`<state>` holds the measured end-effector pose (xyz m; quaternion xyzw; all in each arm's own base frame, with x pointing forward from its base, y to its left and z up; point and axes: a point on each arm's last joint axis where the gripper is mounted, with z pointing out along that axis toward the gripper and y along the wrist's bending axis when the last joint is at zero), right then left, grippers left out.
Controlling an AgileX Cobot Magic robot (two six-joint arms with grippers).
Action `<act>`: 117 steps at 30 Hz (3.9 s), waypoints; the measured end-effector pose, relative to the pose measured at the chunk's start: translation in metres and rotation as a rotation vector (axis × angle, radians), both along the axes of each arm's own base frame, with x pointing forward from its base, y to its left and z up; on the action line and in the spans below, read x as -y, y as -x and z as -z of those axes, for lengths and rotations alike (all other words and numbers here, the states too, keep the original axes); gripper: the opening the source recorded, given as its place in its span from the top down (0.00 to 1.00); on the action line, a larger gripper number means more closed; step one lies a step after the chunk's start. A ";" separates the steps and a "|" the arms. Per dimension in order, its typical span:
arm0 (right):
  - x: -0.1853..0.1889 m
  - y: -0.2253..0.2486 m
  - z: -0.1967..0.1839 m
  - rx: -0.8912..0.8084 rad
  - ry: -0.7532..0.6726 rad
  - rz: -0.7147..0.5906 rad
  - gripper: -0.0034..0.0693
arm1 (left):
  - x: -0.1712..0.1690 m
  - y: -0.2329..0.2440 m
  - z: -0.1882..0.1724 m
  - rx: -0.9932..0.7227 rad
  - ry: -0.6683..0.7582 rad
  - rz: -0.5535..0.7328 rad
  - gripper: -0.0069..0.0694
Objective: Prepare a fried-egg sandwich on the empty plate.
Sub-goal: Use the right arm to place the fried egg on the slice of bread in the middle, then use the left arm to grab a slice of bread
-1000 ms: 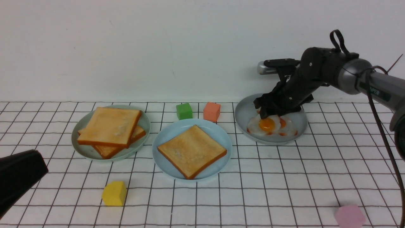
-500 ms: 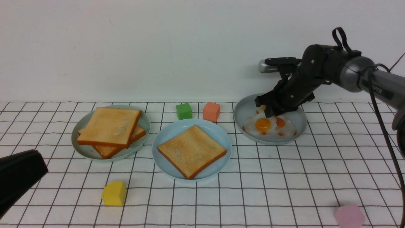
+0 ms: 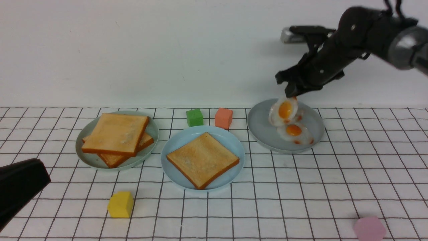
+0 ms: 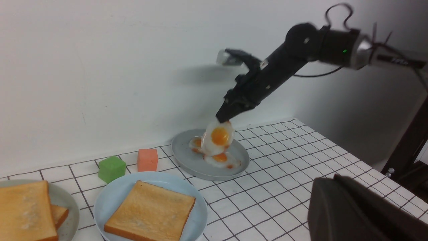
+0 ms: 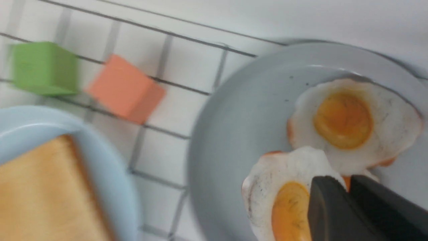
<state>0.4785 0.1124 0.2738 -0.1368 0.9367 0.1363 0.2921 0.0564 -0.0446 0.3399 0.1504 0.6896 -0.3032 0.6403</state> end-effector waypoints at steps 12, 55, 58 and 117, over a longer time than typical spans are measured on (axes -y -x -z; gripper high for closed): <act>-0.053 0.065 -0.058 -0.181 -0.305 -0.273 0.85 | 0.000 0.000 0.003 -0.009 -0.043 -0.003 0.90; -0.095 0.039 0.044 -0.176 -0.173 -0.191 0.27 | 0.001 -0.001 0.023 -0.173 -0.199 0.011 0.87; -0.071 0.054 0.002 -0.176 -0.098 -0.192 0.33 | 0.007 -0.012 0.032 -0.299 -0.225 -0.004 0.88; 0.061 0.419 -0.133 0.369 -0.229 -0.156 0.91 | 0.053 -0.401 0.167 -0.929 -0.687 -0.400 0.62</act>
